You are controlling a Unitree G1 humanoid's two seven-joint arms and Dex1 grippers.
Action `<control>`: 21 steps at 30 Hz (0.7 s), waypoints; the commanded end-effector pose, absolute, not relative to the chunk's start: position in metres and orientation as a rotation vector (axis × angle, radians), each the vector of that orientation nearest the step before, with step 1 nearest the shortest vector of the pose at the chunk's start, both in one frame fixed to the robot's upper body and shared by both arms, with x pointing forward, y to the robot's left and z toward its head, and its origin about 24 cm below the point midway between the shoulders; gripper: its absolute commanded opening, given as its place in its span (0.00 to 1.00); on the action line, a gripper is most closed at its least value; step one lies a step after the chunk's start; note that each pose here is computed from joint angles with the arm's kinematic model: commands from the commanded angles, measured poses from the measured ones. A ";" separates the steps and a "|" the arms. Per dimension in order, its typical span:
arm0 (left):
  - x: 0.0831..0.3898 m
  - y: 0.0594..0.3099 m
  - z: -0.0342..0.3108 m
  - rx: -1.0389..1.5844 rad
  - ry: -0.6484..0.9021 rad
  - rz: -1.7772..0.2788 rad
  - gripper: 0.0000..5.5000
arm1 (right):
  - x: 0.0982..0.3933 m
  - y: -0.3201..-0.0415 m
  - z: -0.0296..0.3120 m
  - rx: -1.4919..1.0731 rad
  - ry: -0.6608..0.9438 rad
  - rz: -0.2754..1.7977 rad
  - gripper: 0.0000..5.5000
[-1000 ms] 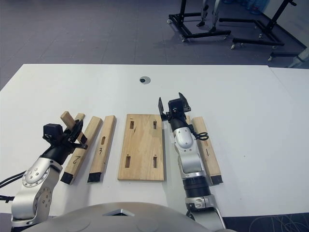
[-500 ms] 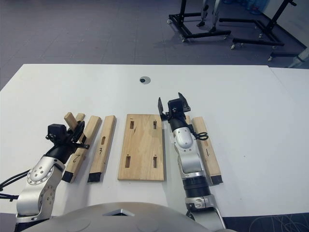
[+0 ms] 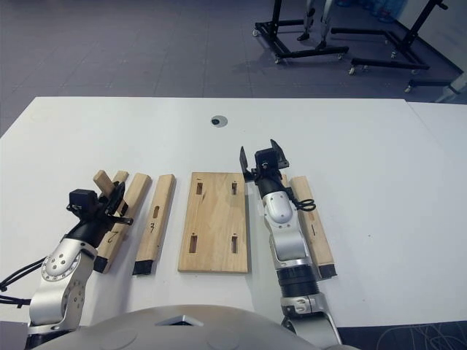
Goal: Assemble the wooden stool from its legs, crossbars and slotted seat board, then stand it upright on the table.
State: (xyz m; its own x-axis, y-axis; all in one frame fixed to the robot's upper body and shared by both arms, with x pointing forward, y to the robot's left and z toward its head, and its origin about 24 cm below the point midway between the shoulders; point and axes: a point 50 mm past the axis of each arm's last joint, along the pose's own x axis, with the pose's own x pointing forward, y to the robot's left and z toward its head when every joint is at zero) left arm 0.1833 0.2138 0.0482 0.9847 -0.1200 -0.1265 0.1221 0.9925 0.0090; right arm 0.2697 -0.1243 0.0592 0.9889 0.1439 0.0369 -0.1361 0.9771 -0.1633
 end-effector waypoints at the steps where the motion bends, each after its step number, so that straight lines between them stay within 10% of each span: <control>1: 0.183 0.215 0.045 0.003 0.163 -0.127 0.14 | 0.273 -0.125 0.059 -0.162 -0.043 0.138 0.74; 13: 0.199 0.209 0.079 -0.028 0.076 -0.091 0.47 | 0.275 -0.131 0.062 -0.146 -0.063 0.097 0.74; 21: 0.209 0.203 0.105 -0.074 0.028 -0.104 0.50 | 0.275 -0.132 0.062 -0.132 -0.053 0.088 0.74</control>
